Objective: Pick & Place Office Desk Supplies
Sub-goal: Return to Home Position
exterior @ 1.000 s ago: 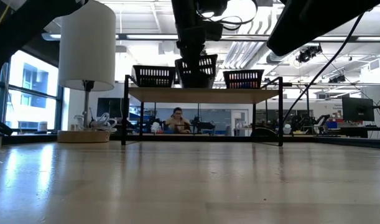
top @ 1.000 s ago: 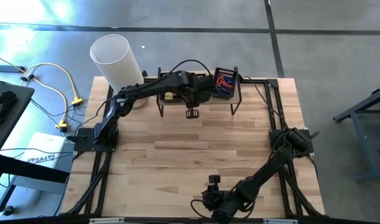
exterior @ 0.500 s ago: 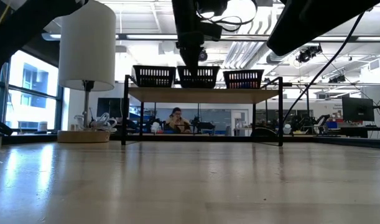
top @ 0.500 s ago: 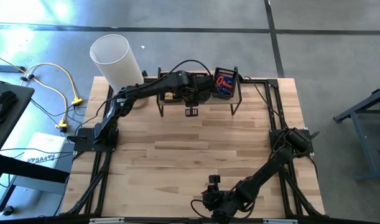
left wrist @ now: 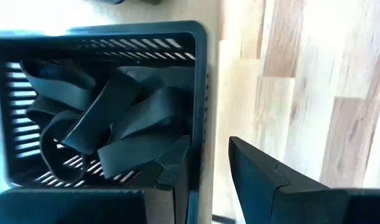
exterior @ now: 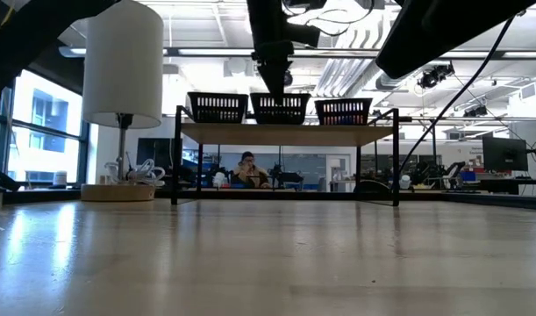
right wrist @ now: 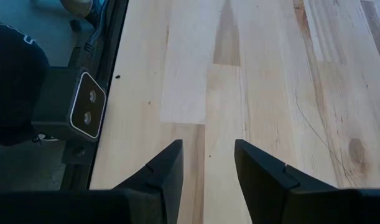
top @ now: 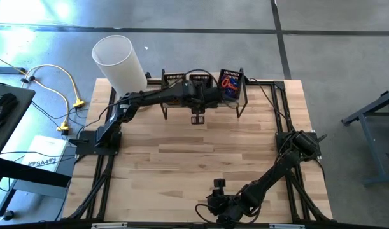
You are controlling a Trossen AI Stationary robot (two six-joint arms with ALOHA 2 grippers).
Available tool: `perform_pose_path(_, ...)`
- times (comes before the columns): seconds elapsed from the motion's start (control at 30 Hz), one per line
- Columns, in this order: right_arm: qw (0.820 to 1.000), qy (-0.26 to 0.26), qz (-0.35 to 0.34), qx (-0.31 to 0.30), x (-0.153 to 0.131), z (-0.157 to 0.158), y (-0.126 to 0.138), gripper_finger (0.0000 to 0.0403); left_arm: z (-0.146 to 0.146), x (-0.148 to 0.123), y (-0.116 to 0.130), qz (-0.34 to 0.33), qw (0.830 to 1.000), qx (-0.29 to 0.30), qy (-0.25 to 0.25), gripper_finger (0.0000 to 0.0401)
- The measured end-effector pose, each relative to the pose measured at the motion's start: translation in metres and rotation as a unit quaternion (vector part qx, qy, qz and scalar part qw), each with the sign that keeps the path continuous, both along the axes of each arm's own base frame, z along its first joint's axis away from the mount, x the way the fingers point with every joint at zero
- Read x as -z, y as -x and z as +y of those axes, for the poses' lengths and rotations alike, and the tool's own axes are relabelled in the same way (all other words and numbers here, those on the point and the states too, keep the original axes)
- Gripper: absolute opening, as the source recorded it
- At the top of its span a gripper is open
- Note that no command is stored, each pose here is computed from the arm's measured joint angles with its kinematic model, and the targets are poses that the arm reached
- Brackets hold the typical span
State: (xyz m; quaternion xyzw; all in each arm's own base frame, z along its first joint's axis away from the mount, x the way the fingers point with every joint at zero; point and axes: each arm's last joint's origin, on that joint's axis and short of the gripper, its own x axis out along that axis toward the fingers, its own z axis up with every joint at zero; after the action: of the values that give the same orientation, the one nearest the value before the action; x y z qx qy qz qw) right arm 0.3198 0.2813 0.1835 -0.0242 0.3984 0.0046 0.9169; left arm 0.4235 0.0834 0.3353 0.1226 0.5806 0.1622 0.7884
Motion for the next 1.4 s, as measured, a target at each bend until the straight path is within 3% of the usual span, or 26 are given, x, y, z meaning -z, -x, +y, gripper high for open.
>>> perform_pose_path(0.1, 1.0, 0.0, 0.0, 0.0, 0.0, 0.0, 0.0, 0.0133, -0.011, 0.0, 0.0, 0.02, 0.999, 0.01, -0.041, 0.0102)
perform_pose_path(0.27, 1.0, -0.001, -0.001, 0.0, 0.0, 0.0, 0.0, 0.0133, -0.027, -0.005, -0.002, 0.036, 0.985, -0.008, -0.167, 0.0102)
perform_pose_path(0.47, 1.0, -0.007, -0.008, 0.004, -0.001, -0.001, -0.003, 0.0133, -0.053, -0.012, -0.002, 0.06, 0.946, -0.014, -0.32, 0.0101)
perform_pose_path(0.7, 0.999, -0.033, -0.025, 0.008, -0.004, -0.006, -0.013, 0.0133, -0.085, -0.019, 0.002, 0.078, 0.896, -0.013, -0.437, 0.0101)
perform_pose_path(0.8, 0.998, -0.05, -0.028, 0.001, -0.006, -0.007, -0.017, 0.0133, -0.092, -0.024, 0.016, 0.082, 0.888, -0.025, -0.453, 0.0101)
perform_pose_path(0.9, 0.997, -0.067, -0.026, -0.005, -0.007, -0.008, -0.021, 0.0133, -0.092, -0.036, 0.028, 0.024, 0.902, -0.064, -0.425, 0.0101)
perform_pose_path(1.03, 0.996, -0.091, -0.022, -0.006, -0.007, -0.009, -0.023, 0.0133, -0.093, -0.057, 0.047, -0.03, 0.939, -0.078, -0.332, 0.0101)
perform_pose_path(1.2, 0.993, -0.114, -0.024, 0.004, -0.008, -0.008, -0.024, 0.0133, -0.096, -0.083, 0.075, -0.064, 0.98, -0.041, -0.181, 0.0101)
perform_pose_path(1.4, 0.991, -0.131, -0.028, 0.009, -0.009, -0.003, -0.021, 0.0133, -0.098, -0.116, 0.144, -0.115, 0.993, -0.002, 0.004, 0.0101)
